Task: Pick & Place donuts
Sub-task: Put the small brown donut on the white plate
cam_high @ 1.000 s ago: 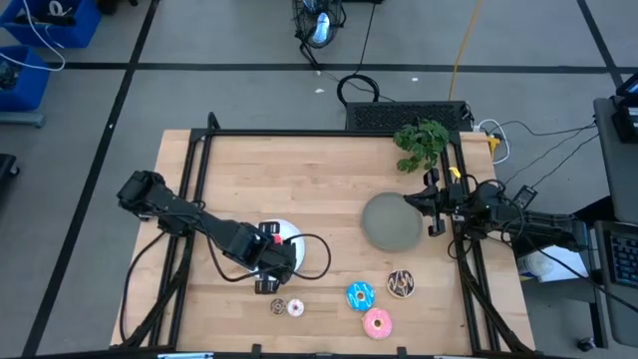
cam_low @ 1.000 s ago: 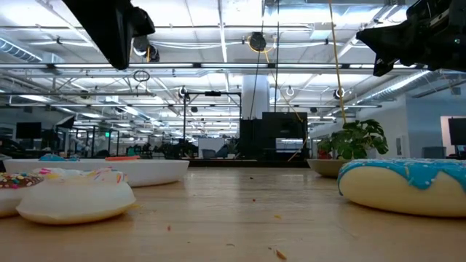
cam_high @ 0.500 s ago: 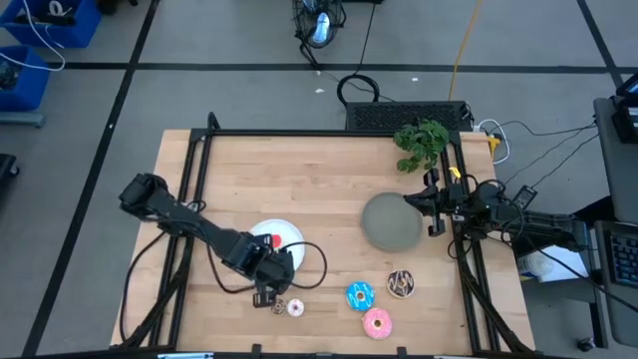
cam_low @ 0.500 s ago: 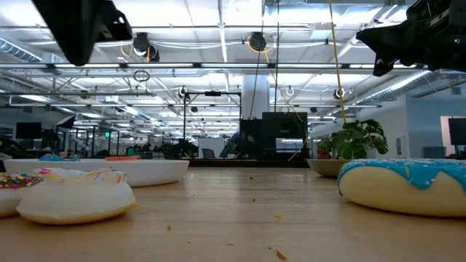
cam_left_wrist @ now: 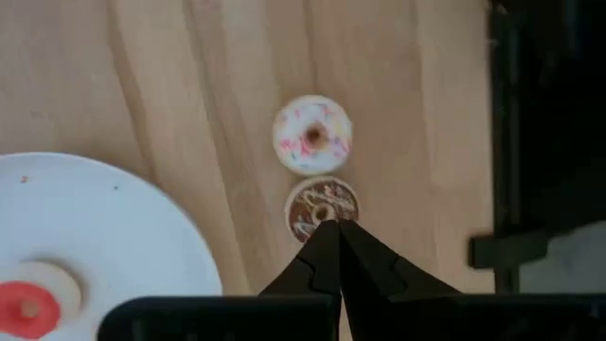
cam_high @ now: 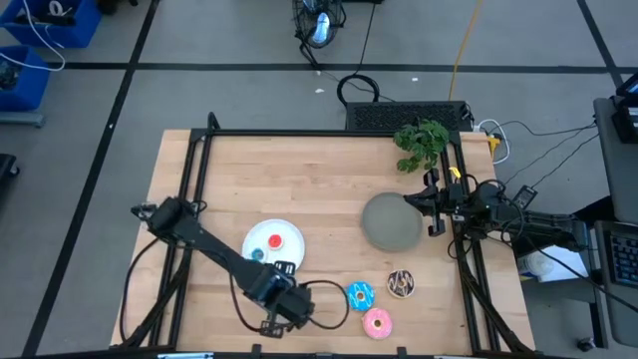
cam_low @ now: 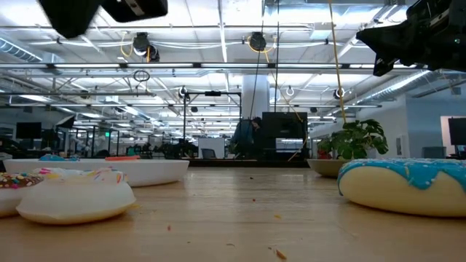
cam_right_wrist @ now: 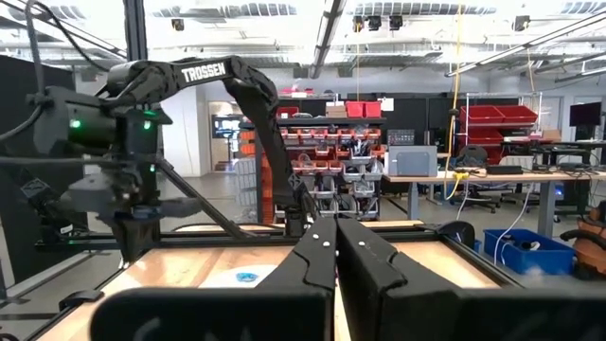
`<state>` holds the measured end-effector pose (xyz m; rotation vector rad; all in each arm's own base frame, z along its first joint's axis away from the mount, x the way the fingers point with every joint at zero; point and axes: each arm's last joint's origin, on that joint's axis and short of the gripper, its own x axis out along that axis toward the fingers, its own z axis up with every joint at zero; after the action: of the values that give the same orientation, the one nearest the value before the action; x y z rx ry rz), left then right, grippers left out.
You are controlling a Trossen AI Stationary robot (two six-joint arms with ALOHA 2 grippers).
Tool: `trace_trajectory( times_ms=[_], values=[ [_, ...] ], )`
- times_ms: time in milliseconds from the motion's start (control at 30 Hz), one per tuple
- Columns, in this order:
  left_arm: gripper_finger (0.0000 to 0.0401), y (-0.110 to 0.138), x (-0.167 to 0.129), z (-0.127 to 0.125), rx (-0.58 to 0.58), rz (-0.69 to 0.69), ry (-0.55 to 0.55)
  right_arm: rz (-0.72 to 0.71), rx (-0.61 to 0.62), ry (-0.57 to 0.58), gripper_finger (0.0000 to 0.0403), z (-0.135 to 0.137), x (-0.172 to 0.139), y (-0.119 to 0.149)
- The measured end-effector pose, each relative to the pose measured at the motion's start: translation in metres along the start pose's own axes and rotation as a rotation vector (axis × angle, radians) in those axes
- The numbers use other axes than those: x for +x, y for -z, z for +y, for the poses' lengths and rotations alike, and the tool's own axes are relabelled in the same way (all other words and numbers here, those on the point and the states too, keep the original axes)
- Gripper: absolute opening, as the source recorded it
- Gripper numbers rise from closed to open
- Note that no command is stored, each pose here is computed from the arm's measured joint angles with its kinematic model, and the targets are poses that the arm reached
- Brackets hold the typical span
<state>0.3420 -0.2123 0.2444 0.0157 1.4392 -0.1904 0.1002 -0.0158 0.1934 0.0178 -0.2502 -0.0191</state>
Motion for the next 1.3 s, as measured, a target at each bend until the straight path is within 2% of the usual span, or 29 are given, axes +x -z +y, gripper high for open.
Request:
trace_trajectory(
  times_ms=[167, 233, 333, 467, 600, 867, 1000, 1133, 1300],
  values=[
    [0.0005, -0.006, 0.017, 0.006, -0.123, 0.051, -0.001, 0.0, 0.0, 0.0, 0.0, 0.0, 0.0, 0.0],
    [0.0013, -0.006, 0.02, 0.007, -0.137, 0.068, -0.004, 0.001, 0.0, 0.0, 0.0, 0.0, 0.0, 0.0],
    [0.0029, -0.006, 0.021, 0.005, -0.078, 0.067, -0.002, 0.001, 0.0, 0.0, 0.0, 0.0, 0.0, 0.0],
    [0.0055, -0.001, 0.021, -0.006, 0.06, 0.06, -0.018, 0.001, 0.0, 0.0, 0.0, 0.0, 0.0, 0.0],
    [0.0099, 0.004, 0.022, -0.022, 0.115, 0.003, -0.08, 0.001, 0.0, 0.0, 0.0, 0.0, 0.0, 0.0],
    [0.0234, 0.004, 0.025, -0.029, -0.025, -0.043, -0.069, 0.0, 0.0, 0.0, 0.0, 0.0, 0.0, 0.0],
    [0.0287, 0.012, 0.035, -0.029, -0.022, 0.001, -0.073, -0.003, -0.001, 0.0, 0.0, 0.0, 0.0, 0.0],
    [0.0313, 0.019, 0.05, -0.027, -0.008, 0.033, -0.076, -0.003, -0.001, 0.0, 0.0, 0.0, 0.0, 0.0],
    [0.0319, 0.022, 0.07, -0.026, 0.046, 0.007, -0.015, -0.003, -0.001, 0.0, 0.0, 0.0, 0.0, 0.0]
  ],
)
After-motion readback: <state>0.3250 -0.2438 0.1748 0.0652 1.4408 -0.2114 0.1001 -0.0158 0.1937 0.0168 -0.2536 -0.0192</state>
